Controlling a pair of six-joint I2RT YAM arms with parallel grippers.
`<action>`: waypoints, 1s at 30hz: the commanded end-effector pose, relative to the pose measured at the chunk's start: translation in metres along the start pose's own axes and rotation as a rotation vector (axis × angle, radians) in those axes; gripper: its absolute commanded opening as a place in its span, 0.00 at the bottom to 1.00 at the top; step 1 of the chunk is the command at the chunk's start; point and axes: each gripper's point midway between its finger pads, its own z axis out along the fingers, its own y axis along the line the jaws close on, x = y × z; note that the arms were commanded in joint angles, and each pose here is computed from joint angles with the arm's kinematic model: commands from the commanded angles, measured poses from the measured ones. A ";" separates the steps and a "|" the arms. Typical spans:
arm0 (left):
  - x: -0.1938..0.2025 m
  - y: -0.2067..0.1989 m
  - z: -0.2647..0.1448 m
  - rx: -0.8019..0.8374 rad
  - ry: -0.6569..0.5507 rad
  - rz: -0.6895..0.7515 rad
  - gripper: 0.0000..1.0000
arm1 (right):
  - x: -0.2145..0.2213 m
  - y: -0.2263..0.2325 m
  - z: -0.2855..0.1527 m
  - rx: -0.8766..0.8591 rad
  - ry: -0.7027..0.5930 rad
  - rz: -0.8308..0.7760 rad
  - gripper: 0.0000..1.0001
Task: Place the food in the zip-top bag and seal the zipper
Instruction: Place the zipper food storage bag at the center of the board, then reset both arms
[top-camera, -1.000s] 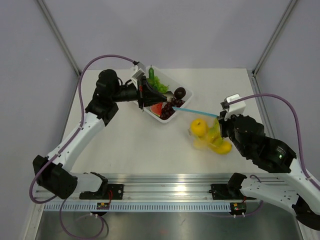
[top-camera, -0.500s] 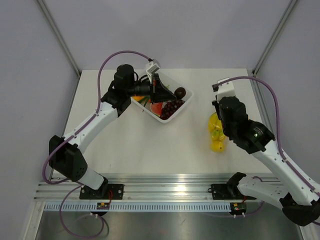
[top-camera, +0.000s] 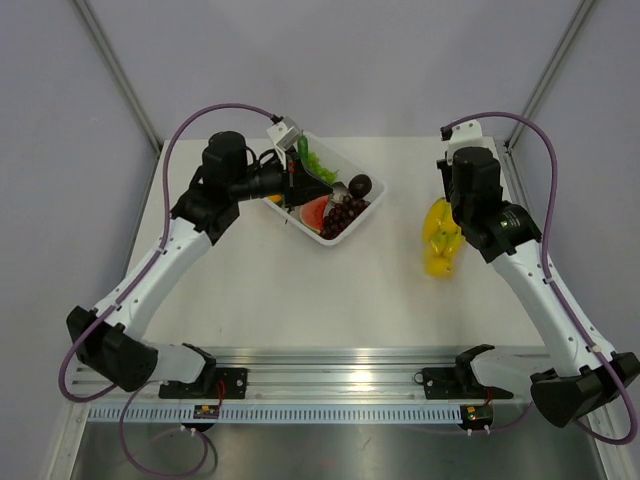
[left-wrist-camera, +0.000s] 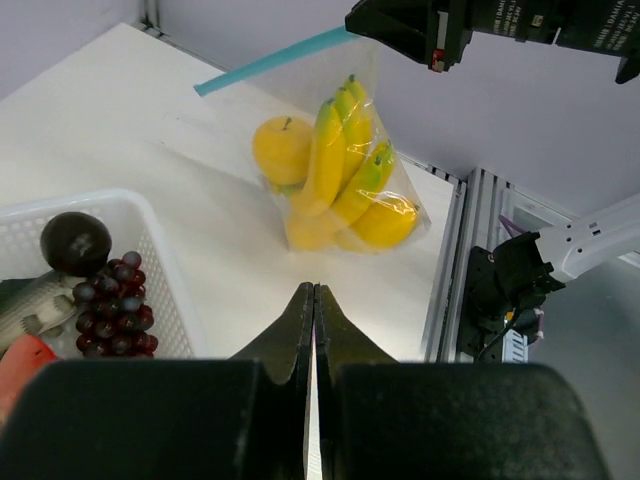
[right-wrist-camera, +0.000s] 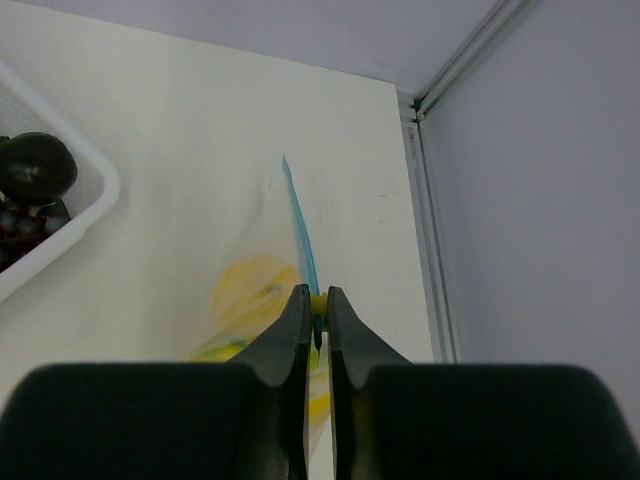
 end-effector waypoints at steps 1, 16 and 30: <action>-0.013 0.000 -0.023 -0.124 -0.057 0.042 0.00 | -0.059 -0.016 -0.009 0.003 -0.165 0.036 0.00; -0.018 0.014 -0.104 -0.542 -0.197 0.049 0.46 | -0.010 0.126 -0.021 -0.650 0.051 0.229 0.45; -0.002 0.013 -0.130 -0.642 -0.264 -0.066 0.99 | 0.058 0.053 -0.034 -0.221 0.191 0.389 0.99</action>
